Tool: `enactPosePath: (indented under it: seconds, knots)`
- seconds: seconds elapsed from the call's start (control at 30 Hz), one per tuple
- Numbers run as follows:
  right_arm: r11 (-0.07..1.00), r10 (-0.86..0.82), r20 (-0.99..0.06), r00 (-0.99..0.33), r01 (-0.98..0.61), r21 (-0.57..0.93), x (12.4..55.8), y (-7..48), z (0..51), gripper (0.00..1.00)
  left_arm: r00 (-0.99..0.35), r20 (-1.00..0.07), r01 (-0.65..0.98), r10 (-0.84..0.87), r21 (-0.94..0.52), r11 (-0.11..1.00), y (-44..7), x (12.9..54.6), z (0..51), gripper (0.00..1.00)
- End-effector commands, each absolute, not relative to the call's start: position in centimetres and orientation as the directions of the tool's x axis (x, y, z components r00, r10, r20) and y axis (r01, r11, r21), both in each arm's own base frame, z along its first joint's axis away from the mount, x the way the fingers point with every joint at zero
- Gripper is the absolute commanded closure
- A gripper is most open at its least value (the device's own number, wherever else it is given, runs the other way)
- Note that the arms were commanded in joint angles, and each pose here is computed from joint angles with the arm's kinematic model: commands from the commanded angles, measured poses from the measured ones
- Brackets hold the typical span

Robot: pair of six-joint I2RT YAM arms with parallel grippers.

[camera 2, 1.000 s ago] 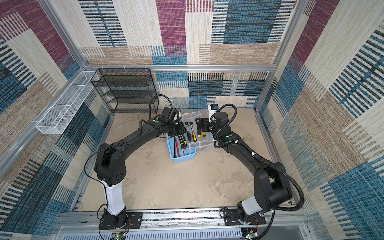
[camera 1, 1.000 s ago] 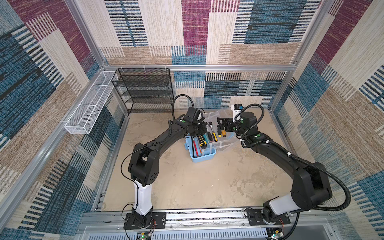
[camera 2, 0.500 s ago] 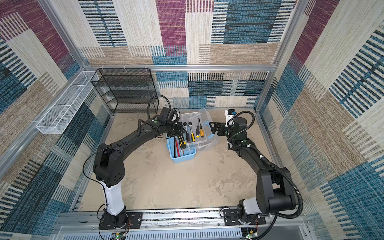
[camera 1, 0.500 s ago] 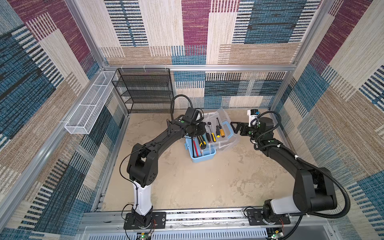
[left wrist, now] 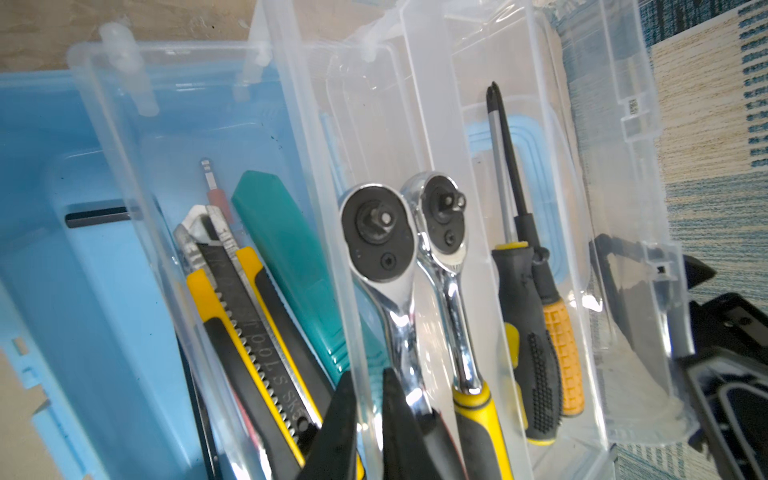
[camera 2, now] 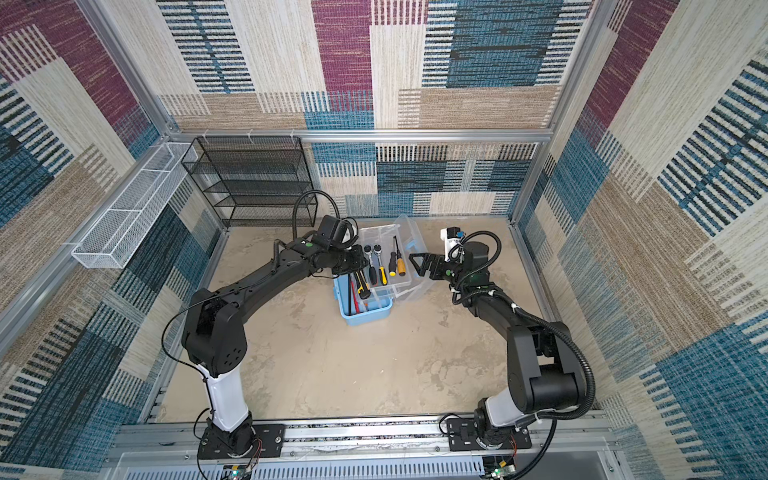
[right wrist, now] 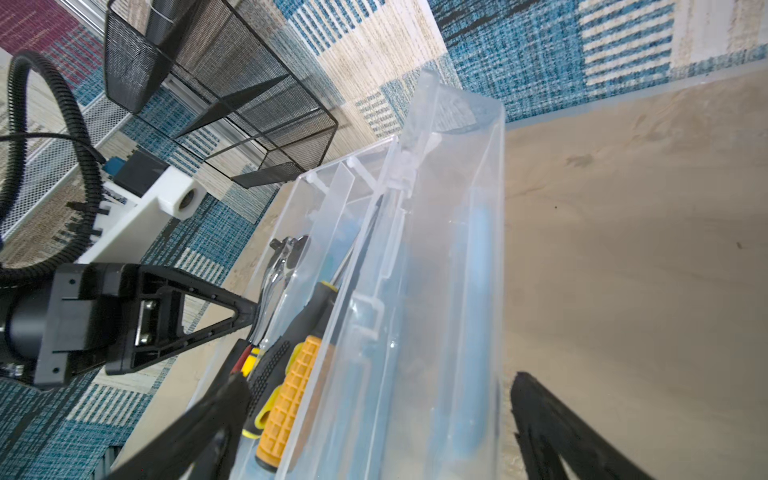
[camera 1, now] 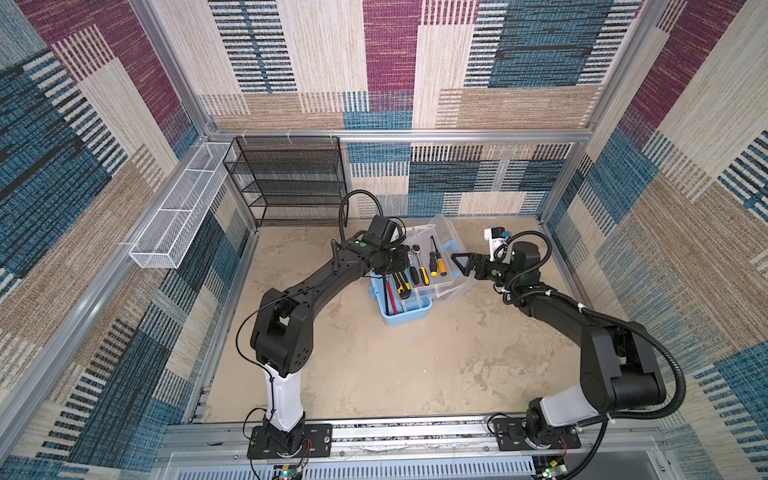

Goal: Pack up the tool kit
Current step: 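Swing the clear lid over the blue box with both grippers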

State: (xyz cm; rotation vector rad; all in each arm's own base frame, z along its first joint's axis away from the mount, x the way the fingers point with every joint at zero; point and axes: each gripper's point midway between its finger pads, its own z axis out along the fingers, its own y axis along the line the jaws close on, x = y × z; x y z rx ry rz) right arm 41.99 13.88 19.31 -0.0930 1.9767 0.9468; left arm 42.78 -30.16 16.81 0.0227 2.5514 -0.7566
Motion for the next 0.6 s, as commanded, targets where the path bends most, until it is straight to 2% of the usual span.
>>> enactPosePath:
  seconds: [0.0,0.13,0.33,0.57]
  knots:
    - [0.644,0.308,-0.762,-0.569,-0.465,0.608,41.8,14.8,20.8,0.03,-0.918,-0.389,0.109,-0.079,-0.439,0.892,-28.5,41.3,14.7,0.85]
    - [0.597,0.316,-0.737,-0.598,-0.478,0.644,41.4,15.6,21.1,0.09,-0.917,-0.391,0.111,-0.08,-0.442,0.89,-28.5,41.1,14.9,0.85]
    - [0.552,0.286,-0.731,-0.619,-0.517,0.654,40.7,18.7,21.7,0.12,-0.912,-0.403,0.115,-0.081,-0.441,0.89,-28.2,41.0,15.3,0.85]
    - [0.562,0.288,-0.743,-0.604,-0.522,0.642,41.2,21.0,23.0,0.14,-0.913,-0.398,0.104,-0.088,-0.434,0.895,-27.0,40.0,15.7,0.82]
